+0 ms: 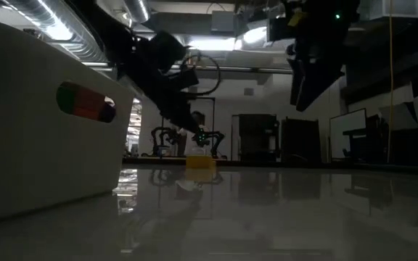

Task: Sort blocks by size
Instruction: Put the rectangular yellow block into the white bin

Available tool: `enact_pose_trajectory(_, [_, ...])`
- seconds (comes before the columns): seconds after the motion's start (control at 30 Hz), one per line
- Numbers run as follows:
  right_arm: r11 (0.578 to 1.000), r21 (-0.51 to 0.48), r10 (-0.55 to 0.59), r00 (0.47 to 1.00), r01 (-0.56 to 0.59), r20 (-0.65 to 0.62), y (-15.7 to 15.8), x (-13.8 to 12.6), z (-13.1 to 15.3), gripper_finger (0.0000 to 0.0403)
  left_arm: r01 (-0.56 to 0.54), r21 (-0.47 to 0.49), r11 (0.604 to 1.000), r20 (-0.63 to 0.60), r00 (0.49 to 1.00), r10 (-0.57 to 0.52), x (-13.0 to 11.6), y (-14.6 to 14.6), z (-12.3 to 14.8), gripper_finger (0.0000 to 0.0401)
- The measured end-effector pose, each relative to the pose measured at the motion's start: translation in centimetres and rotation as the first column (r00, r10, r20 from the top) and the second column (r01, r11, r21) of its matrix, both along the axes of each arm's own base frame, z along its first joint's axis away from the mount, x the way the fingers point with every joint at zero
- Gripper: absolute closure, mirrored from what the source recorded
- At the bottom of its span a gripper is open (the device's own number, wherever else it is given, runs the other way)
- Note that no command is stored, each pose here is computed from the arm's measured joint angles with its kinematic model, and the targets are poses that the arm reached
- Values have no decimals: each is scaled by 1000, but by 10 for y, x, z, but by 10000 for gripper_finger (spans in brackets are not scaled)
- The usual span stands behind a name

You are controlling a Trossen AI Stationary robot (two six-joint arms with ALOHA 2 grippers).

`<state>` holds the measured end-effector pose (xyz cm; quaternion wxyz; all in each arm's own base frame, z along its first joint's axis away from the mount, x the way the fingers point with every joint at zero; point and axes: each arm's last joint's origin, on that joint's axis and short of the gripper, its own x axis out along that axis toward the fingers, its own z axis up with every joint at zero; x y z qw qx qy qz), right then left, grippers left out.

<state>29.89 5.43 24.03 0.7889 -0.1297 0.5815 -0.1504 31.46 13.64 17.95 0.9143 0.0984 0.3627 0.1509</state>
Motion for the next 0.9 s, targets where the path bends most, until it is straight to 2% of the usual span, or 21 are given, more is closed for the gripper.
enact_pose_trajectory(0.23, [1000,-6,1,998,-1,-58,-2,-8,-16,189,9,-55,998,-2,1000,-9,-2,25,-10,215])
enact_pose_trajectory(0.53, [997,81,20,997,-14,-78,0,-13,-36,189,21,-107,994,-12,1000,-22,3,48,-24,215])
enact_pose_trajectory(0.7, [993,118,29,996,-19,-81,0,-15,-44,189,5,-117,993,-34,999,-9,6,57,-34,215])
enact_pose_trajectory(0.9, [993,117,29,996,-19,-88,0,-17,-49,189,-15,-120,993,-39,999,10,9,69,-39,215])
